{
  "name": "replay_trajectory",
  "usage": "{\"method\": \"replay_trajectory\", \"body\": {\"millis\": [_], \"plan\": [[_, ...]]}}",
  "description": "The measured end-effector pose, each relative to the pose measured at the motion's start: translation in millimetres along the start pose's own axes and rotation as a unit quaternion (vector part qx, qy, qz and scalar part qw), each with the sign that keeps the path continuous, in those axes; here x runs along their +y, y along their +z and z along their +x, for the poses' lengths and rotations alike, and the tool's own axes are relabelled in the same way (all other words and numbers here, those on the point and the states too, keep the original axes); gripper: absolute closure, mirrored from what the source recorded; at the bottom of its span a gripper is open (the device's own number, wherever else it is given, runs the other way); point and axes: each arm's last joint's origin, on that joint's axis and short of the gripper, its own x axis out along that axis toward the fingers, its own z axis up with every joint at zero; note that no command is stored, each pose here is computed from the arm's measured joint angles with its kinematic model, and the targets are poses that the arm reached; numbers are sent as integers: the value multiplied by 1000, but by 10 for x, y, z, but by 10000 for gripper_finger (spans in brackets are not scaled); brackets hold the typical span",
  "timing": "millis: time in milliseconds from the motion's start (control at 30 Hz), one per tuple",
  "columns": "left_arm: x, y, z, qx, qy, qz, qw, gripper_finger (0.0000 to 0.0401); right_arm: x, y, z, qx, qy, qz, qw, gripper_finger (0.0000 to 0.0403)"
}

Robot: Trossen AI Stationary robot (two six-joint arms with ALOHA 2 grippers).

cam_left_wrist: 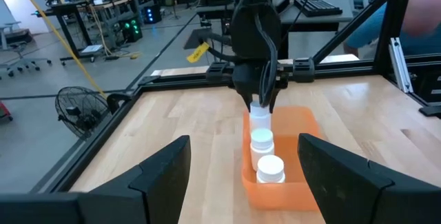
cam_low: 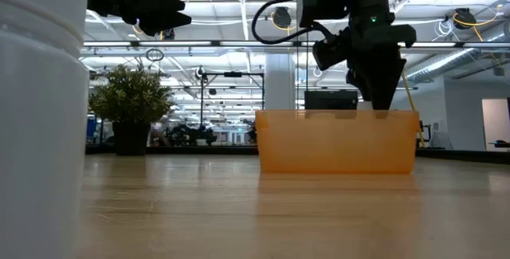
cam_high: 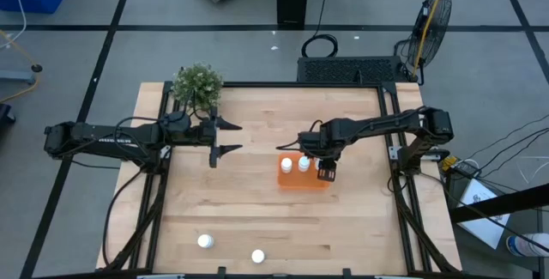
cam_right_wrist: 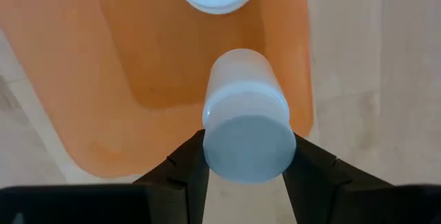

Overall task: Pick and place pill bottles into a basket
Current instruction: Put the pill bottle into the bin

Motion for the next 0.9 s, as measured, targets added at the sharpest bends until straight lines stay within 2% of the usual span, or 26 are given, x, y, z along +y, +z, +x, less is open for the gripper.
{"method": "replay_trajectory", "body": {"millis": [433,800,833,900], "plan": [[2,1,0,0,2,-2,1000,128,-6,-61,197,3,27,2,1000,264],[1,2,0,0,2,-2,1000,128,-6,-57,199,-4,28,14,1000,264],[2,1,0,0,2,-2,1000,128,-6,-57,200,-4,27,16,999,262],[2,1,0,0,2,-2,1000,128,-3,-58,202,-3,27,24,999,231]]}}
